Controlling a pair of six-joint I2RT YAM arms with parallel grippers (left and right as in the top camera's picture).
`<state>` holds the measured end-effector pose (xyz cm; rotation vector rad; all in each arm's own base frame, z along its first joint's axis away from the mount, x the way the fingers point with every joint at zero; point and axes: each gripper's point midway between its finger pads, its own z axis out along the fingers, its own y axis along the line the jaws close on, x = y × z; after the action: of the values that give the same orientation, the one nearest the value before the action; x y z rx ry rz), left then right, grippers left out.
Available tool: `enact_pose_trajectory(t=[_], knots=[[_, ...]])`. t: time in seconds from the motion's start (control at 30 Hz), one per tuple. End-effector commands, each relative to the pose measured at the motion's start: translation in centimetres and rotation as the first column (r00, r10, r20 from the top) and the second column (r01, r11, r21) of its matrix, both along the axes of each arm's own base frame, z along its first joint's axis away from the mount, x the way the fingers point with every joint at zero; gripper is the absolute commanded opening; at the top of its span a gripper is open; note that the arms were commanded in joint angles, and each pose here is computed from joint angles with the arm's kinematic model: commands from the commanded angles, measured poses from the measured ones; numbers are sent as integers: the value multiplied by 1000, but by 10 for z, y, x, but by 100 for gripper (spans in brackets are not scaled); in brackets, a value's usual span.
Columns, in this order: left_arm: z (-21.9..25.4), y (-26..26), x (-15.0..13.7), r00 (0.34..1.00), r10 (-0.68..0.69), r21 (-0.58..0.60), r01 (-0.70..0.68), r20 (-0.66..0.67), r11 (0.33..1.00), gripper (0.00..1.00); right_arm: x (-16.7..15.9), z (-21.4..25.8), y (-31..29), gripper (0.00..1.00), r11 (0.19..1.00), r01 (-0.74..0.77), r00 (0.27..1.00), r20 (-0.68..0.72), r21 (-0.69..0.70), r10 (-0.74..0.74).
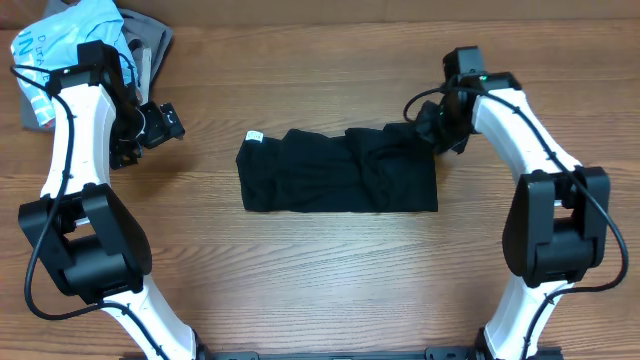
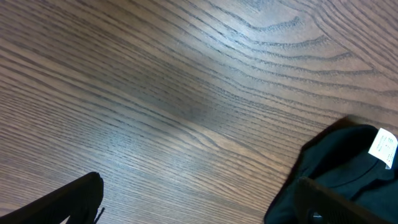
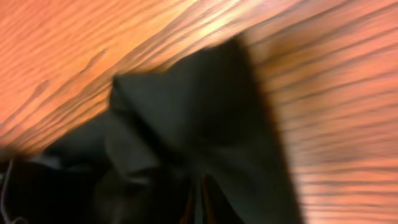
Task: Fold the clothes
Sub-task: 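Press the folded right end down and withdraw the right gripper rightward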
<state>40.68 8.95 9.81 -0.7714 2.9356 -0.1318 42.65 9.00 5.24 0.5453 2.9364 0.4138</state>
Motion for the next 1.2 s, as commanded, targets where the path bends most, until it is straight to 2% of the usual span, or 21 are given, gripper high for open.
enact_pose_trajectory(t=[0.0,0.17,0.47,0.6,0.73,0.83,0.9,1.0,1.17], knots=[[4,-2,5,1000,-12,-7,12,16,1000,100,-9,2,34,8,994,-58,998,1,95,58],[4,-2,5,1000,-12,-7,12,17,1000,100,-9,-5,68,4,984,-91,996,8,151,91],[4,-3,4,1000,-12,-8,12,13,1000,100,-9,9,131,4,946,-218,975,105,238,198],[4,-3,3,1000,-12,-8,12,11,1000,100,-6,31,126,4,947,-221,973,119,234,198],[3,-3,3,1000,-13,-9,13,10,1000,100,3,77,94,4,960,-208,969,172,185,177],[3,-3,3,1000,-13,-8,13,11,1000,100,6,94,58,13,987,-132,976,184,91,114],[3,-3,4,1000,-12,-8,12,12,1000,100,6,92,37,15,996,-87,983,167,38,79],[4,-2,5,1000,-12,-7,12,16,1000,100,-1,76,29,15,996,-86,990,113,29,82],[4,-2,5,1000,-12,-7,12,17,1000,100,-26,39,55,14,984,-135,991,-8,114,136]])
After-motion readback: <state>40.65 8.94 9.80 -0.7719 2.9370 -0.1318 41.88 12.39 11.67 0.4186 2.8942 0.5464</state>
